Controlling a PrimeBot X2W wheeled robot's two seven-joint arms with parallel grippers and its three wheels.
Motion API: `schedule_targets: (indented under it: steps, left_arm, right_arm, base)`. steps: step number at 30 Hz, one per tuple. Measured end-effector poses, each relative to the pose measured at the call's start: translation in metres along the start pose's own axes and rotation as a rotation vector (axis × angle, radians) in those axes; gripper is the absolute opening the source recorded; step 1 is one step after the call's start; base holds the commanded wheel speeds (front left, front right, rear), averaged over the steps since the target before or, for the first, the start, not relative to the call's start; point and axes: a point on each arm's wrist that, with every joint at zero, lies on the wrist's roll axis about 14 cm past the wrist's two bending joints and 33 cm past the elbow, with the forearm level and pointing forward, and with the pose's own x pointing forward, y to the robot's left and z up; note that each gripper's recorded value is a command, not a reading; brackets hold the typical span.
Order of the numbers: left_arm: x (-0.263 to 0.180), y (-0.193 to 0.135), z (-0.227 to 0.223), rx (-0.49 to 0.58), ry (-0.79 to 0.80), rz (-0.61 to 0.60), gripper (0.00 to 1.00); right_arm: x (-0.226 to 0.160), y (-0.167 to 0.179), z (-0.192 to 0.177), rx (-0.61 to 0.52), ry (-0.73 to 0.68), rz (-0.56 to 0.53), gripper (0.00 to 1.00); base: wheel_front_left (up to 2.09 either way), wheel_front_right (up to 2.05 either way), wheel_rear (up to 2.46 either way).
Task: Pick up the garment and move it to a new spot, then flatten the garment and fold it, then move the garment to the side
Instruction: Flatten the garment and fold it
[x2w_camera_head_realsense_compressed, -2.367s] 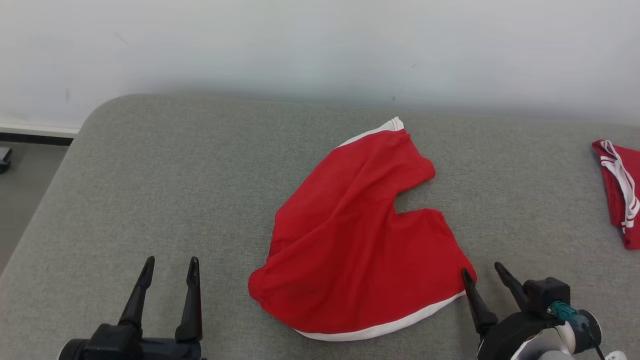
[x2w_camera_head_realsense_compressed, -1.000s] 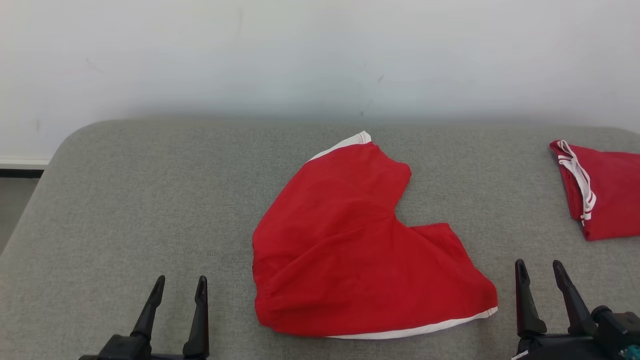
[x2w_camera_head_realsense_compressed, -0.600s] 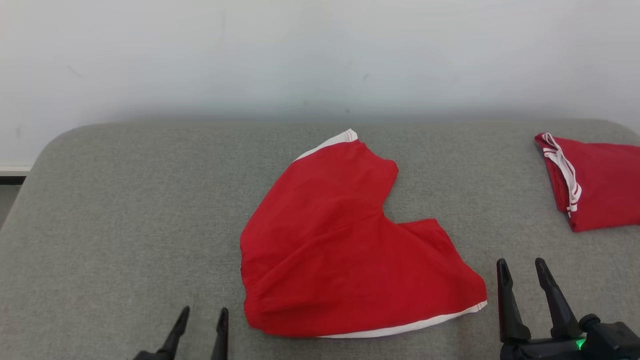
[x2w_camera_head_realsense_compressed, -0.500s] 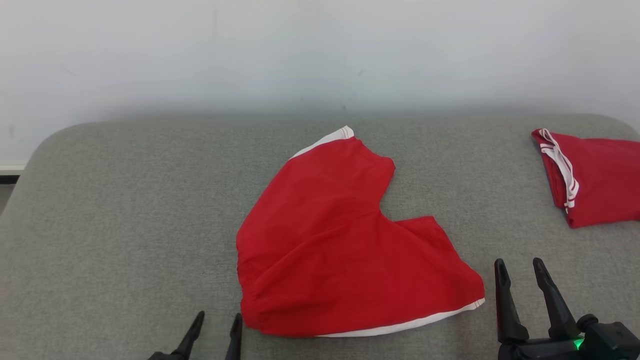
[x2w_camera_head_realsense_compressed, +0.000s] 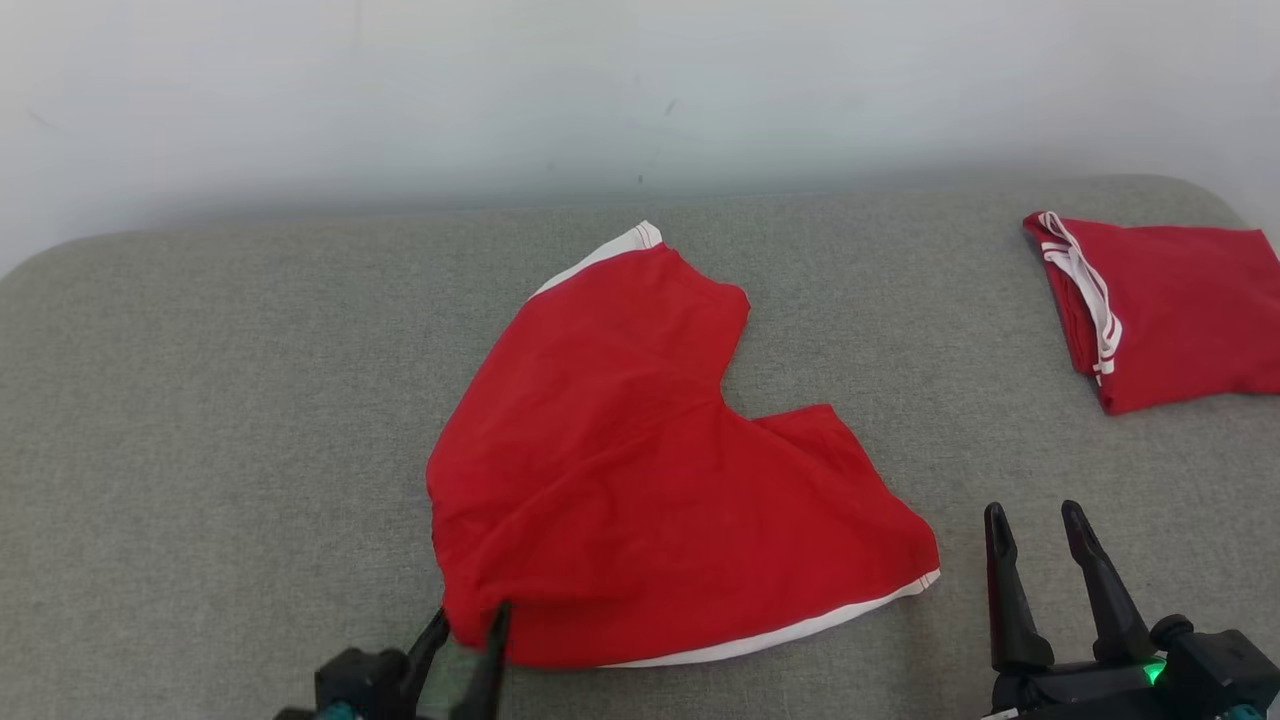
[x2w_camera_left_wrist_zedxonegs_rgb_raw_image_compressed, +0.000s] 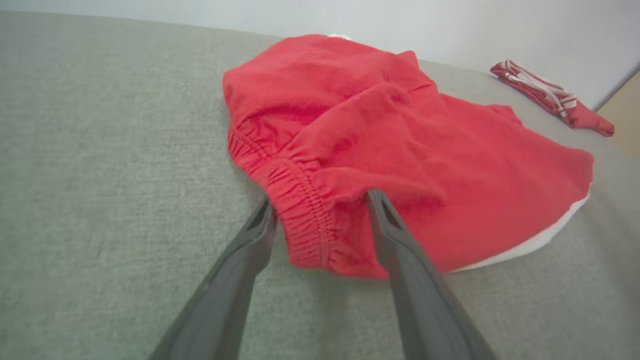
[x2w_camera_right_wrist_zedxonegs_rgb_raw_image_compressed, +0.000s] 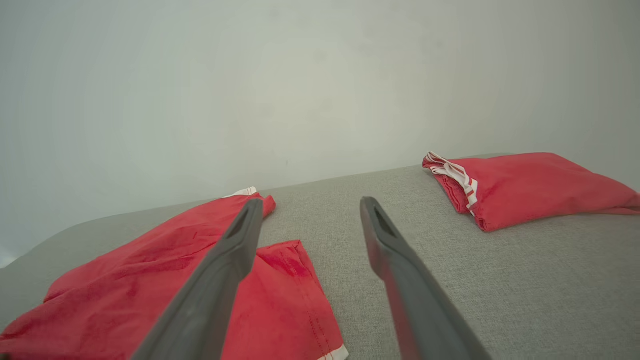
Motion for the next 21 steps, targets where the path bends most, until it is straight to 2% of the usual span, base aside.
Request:
schedule_targets:
  steps: [10,21]
  left_arm:
    - [-0.008,-0.007,0.042,0.029,-0.133,-0.035,0.0]
    - [-0.044,-0.013,0.019,0.039,-0.069,-0.058,0.0]
  right_arm:
    - [0.003,0.004,-0.004,0.006,0.011,0.012,1.0]
    - [0.016,0.018,-0.013,0.018,0.03,0.055,1.0]
  base:
    - [0.0,0.0,0.0]
    - [0.0,0.0,0.0]
